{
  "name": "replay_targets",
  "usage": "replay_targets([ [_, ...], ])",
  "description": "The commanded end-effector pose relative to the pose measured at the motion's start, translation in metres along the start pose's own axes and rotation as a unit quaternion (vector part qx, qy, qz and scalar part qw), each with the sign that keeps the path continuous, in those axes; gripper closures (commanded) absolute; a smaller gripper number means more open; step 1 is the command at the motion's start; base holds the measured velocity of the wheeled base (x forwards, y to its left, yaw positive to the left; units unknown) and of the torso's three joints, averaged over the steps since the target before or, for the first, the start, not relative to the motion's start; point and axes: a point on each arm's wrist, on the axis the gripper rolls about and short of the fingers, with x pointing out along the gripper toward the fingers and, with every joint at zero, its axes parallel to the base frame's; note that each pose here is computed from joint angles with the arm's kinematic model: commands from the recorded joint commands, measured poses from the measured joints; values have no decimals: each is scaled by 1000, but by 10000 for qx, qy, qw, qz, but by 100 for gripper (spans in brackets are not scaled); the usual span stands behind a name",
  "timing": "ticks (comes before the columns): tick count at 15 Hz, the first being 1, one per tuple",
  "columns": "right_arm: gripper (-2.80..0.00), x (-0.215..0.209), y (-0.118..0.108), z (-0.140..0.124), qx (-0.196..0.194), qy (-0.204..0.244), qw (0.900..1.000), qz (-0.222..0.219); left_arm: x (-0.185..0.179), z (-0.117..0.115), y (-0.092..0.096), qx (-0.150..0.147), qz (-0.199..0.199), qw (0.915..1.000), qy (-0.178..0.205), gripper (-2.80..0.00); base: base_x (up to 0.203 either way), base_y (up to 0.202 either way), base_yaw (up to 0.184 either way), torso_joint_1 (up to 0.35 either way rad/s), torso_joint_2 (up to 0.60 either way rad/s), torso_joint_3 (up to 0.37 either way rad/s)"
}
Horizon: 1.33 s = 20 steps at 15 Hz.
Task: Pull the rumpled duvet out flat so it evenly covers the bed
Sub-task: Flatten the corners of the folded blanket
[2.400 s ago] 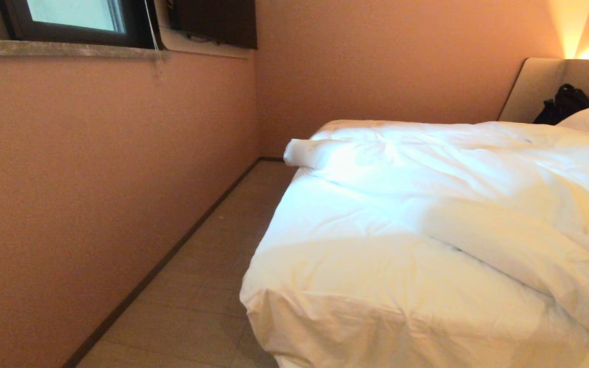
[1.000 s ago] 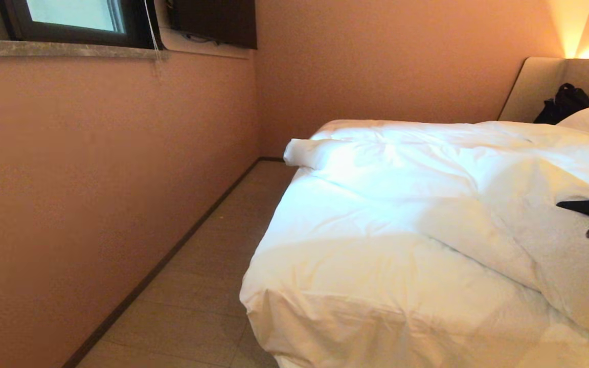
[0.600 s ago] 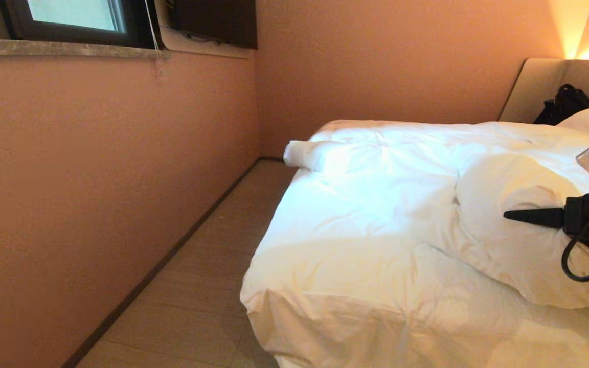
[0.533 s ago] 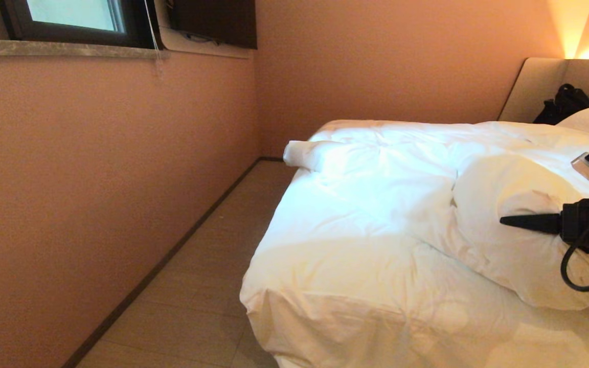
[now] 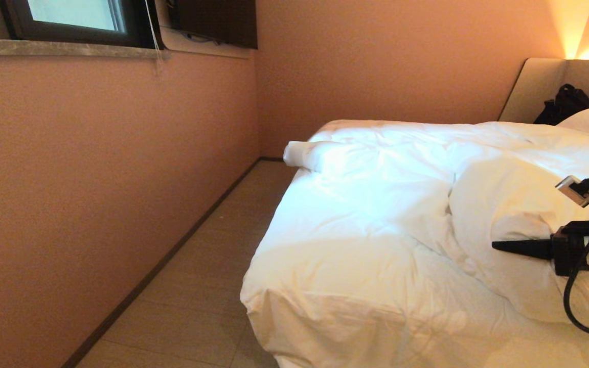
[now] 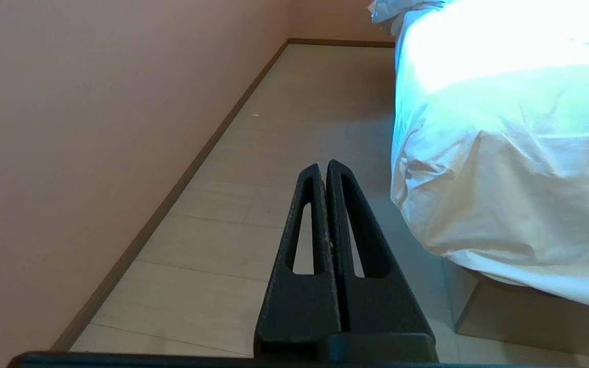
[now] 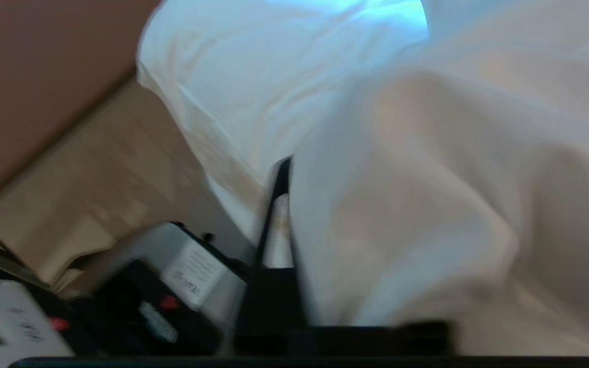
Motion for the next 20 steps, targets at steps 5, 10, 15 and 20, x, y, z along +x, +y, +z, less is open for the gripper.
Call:
replay_targets([
  [5,-280,2,-5,-5,-627,233,9970,-381,0,0,0,0,0,10000,1,0,0,0,0,0,0,0],
  [10,-280,-33,2,16,-606,-188,9929,-1005,0,0,0,0,1,10000,1,0,0,0,0,0,0,0],
  [15,-280,-83,15,36,-526,-786,9791,-1799,0,0,0,0,5,10000,1,0,0,0,0,0,0,0],
  [20,-280,-105,10,42,-361,-872,9601,-2632,0,0,0,0,7,10000,1,0,0,0,0,0,0,0],
])
